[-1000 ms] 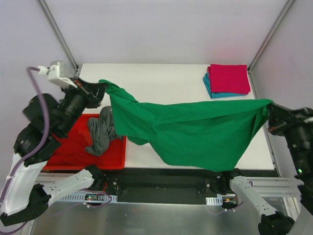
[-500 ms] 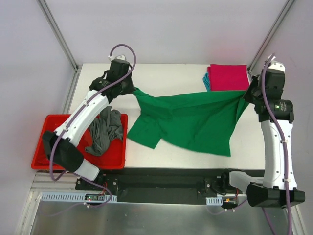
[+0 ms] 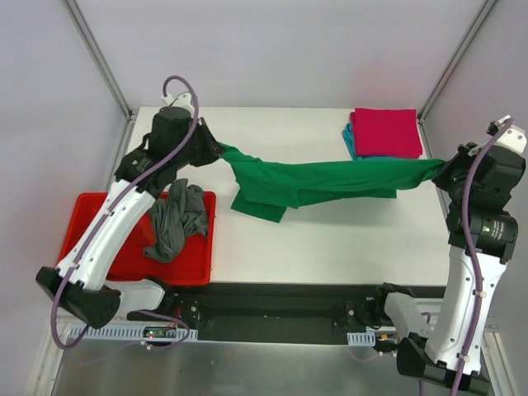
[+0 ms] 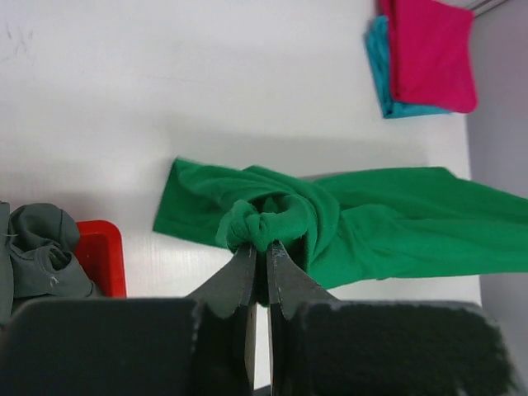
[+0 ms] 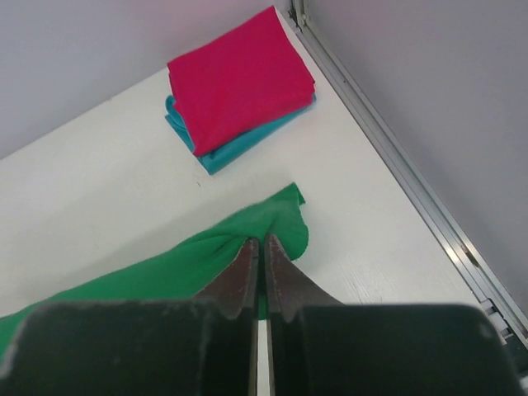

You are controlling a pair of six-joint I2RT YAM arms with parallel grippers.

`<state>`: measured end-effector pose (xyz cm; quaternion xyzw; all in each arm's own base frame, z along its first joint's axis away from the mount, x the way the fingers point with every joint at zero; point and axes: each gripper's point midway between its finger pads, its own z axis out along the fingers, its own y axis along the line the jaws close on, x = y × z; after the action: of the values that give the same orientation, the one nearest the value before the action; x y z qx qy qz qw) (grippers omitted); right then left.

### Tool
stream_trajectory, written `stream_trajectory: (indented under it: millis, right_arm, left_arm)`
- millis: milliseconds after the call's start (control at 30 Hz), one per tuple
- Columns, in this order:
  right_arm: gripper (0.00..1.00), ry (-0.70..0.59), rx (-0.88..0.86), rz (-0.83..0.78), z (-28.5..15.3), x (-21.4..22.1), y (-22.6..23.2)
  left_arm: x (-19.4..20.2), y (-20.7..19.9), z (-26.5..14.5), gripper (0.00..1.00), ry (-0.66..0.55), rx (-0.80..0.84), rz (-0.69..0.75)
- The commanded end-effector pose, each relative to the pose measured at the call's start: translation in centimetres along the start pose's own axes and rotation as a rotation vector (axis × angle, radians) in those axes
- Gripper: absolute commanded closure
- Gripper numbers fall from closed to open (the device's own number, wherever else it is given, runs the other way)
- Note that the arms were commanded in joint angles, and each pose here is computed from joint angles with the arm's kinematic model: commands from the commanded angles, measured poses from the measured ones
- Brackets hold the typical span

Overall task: Fold and stack the t-shirts
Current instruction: Flatten out the tshirt

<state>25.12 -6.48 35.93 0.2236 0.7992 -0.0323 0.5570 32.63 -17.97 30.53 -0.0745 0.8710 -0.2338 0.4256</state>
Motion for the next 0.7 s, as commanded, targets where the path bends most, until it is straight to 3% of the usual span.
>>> stream_trajectory:
  millis: [0,233,467,667]
  right_arm:
    - [1.00,-0.109,-0.033,0.021,-2.6,-3.7,0.7]
    - [0.99,-0.180,-0.070,0.001,-4.9,-7.7,1.8]
    - [1.00,-0.171,-0.112,-0.034,-0.7,-10.6,3.6]
    - [1.00,-0.196,-0.130,-0.079,-0.3,-13.0,4.2]
  left_arm:
    - [-2.5,-2.0,-4.6,1.00,-0.115,0.111,-0.001]
    - [-6.9,-3.5,-10.5,1.00,-0.305,0.166,0.042]
    - [-11.3,-4.9,-7.0,1.00,-0.329,0.112,0.097]
    - [-15.8,-8.1,-6.0,1.00,-0.344,0.173,0.121]
